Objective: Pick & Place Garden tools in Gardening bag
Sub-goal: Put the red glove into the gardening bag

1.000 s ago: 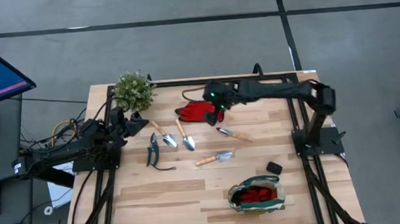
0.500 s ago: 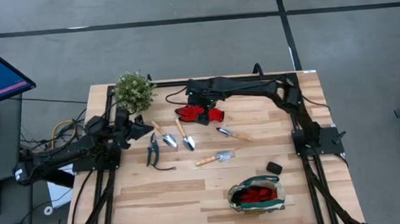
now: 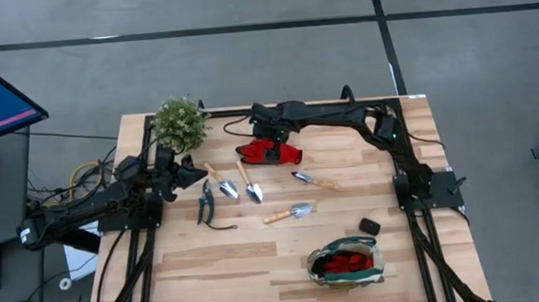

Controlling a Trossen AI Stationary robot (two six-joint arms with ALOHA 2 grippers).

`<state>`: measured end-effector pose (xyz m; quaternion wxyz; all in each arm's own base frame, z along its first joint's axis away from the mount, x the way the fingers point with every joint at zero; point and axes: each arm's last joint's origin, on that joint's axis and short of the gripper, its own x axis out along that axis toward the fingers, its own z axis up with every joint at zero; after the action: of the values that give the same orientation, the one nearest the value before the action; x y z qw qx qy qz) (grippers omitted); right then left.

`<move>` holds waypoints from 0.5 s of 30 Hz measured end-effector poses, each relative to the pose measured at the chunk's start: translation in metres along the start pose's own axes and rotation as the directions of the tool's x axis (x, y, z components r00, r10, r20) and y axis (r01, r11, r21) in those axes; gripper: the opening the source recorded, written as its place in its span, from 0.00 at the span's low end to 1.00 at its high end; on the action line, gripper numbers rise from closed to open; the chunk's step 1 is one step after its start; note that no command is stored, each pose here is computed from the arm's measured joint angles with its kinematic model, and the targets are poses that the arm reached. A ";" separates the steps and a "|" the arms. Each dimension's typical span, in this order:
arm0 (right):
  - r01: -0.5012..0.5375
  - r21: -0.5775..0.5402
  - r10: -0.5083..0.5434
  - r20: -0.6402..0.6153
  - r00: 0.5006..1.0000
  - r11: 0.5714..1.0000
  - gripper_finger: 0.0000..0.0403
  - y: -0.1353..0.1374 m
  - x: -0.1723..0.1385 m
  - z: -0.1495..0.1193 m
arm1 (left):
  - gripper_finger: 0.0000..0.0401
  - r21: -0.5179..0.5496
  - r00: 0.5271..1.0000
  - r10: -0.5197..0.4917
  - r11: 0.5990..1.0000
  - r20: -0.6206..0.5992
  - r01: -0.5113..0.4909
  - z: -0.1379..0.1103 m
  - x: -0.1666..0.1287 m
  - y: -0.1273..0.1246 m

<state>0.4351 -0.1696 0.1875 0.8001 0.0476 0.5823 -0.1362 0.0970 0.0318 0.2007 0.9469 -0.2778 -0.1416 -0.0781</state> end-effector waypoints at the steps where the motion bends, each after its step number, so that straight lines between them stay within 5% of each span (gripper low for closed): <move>1: 0.001 0.001 -0.001 0.006 1.000 1.000 0.86 -0.001 0.000 0.001 | 0.01 0.000 1.000 0.000 1.000 0.001 0.000 0.000 0.000 0.000; 15: 0.072 0.060 -0.067 -0.082 0.994 0.996 0.86 0.002 0.016 -0.006 | 0.04 0.003 1.000 -0.005 1.000 0.005 0.005 0.001 0.000 -0.001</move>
<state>0.4347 -0.1686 0.1706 0.7691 0.0582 0.6104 -0.1802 0.0968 0.0316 0.2015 0.9468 -0.2762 -0.1448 -0.0797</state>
